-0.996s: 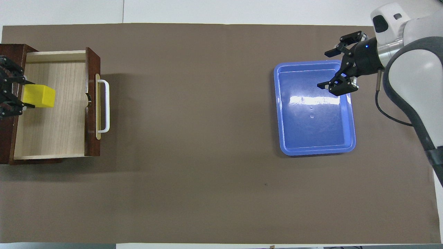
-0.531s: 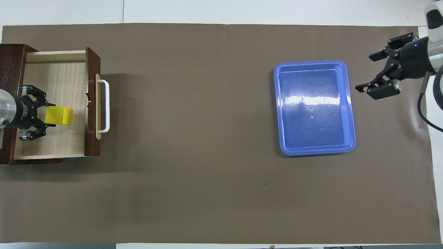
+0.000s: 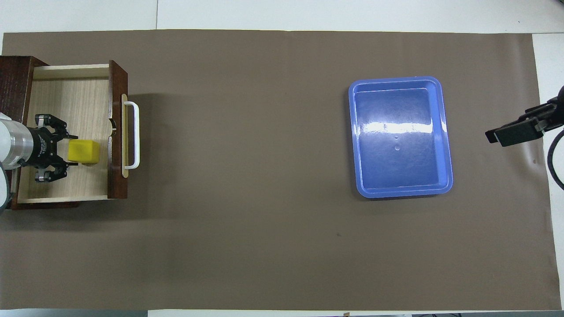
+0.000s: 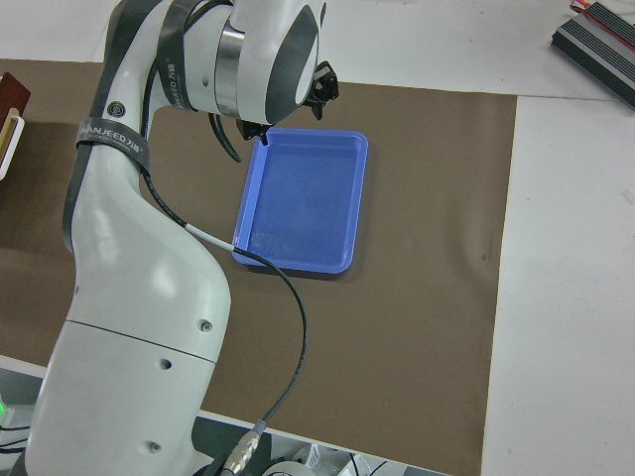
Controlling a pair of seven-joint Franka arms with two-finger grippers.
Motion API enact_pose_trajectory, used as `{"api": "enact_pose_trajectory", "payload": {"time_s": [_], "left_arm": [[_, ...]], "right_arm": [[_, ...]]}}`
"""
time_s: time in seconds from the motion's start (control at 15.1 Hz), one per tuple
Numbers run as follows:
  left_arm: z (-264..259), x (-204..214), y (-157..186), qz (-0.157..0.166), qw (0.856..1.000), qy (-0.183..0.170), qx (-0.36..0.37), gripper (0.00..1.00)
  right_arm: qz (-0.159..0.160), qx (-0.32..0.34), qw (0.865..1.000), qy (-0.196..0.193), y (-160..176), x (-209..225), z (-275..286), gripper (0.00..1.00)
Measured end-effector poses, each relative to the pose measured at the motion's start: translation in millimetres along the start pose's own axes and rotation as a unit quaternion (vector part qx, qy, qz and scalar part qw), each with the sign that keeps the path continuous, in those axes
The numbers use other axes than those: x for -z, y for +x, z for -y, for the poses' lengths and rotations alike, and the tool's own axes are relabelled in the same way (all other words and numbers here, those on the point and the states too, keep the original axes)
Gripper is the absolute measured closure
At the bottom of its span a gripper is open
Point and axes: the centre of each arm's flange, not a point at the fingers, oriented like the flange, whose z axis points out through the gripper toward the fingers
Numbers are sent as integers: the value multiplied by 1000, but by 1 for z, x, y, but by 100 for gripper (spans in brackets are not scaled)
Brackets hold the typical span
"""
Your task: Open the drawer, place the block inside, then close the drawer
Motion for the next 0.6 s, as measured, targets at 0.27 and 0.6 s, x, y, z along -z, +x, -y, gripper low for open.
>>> {"api": "enact_pose_trajectory", "payload": {"time_s": [0.27,0.6], "left_arm": [[-11,24,-2,-1,1000,-21,-1,0],[-32,70,-37,20,999,-29,16,0]], "right_arm": [[31,-138,989,-36,-6,-3,11,0],[34,-158,985,-57,-6,-27,5,0]]}}
